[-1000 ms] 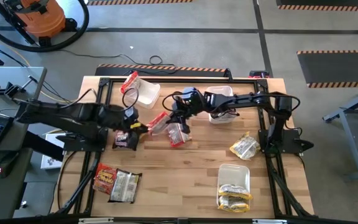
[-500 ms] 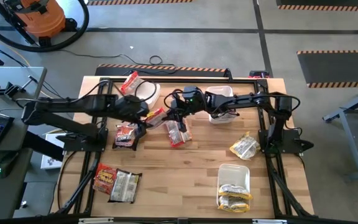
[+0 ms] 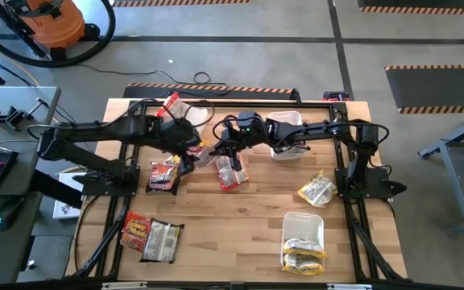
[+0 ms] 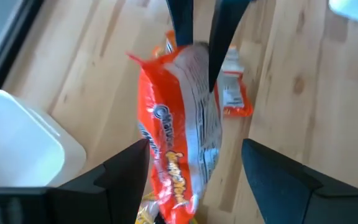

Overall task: Sort Maruchan noodles
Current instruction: Put the orange noodle pack into the top left white bin

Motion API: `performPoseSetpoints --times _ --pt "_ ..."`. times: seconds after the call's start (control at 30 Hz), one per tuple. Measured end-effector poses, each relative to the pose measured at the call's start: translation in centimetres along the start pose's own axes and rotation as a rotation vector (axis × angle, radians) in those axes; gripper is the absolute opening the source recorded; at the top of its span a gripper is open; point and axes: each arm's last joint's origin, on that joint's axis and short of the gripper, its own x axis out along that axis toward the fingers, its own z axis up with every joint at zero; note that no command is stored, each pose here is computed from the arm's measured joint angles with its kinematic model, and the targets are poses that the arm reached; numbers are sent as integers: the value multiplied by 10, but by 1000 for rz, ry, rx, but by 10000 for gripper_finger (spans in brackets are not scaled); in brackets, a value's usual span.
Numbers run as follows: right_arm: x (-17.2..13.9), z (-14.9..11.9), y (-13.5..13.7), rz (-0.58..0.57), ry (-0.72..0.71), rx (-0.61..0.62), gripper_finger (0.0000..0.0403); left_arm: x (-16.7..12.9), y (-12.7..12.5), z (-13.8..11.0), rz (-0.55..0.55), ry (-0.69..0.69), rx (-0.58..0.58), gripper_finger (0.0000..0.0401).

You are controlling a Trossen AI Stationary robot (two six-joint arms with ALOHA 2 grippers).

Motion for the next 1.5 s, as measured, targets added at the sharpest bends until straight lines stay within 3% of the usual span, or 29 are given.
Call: performPoseSetpoints --times 0.17,0.47,0.77,0.9,1.2,1.3,1.5 --pt "0 1 0 -1 -9 -10 20 -11 2 0 13 -24 -29 244" --pt "0 2 0 -3 -16 -28 20 21 6 -15 60 28 -65 244" --pt "0 5 -1 -8 -49 -43 20 37 -3 -19 -26 -32 -25 235" --pt "0 5 -1 -9 -53 -43 20 42 -2 -22 -21 -37 -28 193" --pt "0 7 -1 -22 -71 0 22 37 1 -25 -24 -48 -20 16" --pt "-2 8 -3 -77 -58 31 37 28 10 -26 -28 -42 -55 10" --pt "-23 20 -3 -206 10 54 107 1 43 -20 42 52 -123 3"
